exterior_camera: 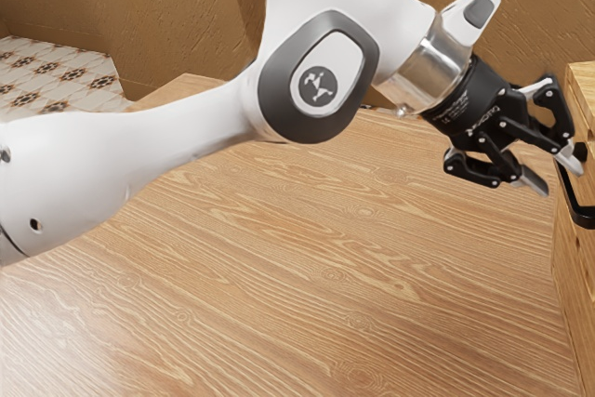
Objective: Pull the drawer handle with one arm to open the drawer
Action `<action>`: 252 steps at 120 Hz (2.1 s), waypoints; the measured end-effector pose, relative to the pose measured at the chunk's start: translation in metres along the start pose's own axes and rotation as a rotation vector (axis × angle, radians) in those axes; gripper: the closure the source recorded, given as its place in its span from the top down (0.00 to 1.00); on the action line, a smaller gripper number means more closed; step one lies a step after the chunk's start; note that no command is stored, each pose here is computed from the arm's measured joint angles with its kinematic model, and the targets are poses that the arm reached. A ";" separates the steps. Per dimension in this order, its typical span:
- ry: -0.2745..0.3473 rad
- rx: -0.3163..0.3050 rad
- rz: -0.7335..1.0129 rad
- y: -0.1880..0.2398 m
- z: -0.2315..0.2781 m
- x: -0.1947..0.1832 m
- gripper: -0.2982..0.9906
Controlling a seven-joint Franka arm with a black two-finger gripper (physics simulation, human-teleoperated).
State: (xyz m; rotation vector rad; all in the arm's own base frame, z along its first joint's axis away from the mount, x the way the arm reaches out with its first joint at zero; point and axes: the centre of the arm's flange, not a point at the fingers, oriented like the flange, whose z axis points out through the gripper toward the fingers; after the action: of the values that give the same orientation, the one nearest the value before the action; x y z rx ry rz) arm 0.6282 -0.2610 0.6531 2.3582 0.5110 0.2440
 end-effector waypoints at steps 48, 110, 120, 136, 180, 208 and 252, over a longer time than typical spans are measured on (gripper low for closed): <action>0.002 0.013 -0.018 -0.008 0.003 0.005 0.23; 0.058 0.060 -0.063 -0.024 -0.021 0.000 0.20; 0.059 0.062 -0.072 -0.025 -0.023 -0.002 0.21; 0.052 0.063 -0.074 -0.021 -0.022 -0.014 0.20; 0.044 0.065 -0.084 -0.017 -0.022 -0.032 0.20; 0.046 0.074 -0.098 -0.020 -0.023 -0.038 0.21; 0.103 0.099 -0.146 -0.035 -0.043 -0.048 0.22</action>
State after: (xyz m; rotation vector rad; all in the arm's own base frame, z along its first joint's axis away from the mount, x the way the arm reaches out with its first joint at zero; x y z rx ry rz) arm 0.5610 -0.2321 0.6599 2.3994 0.7568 0.2792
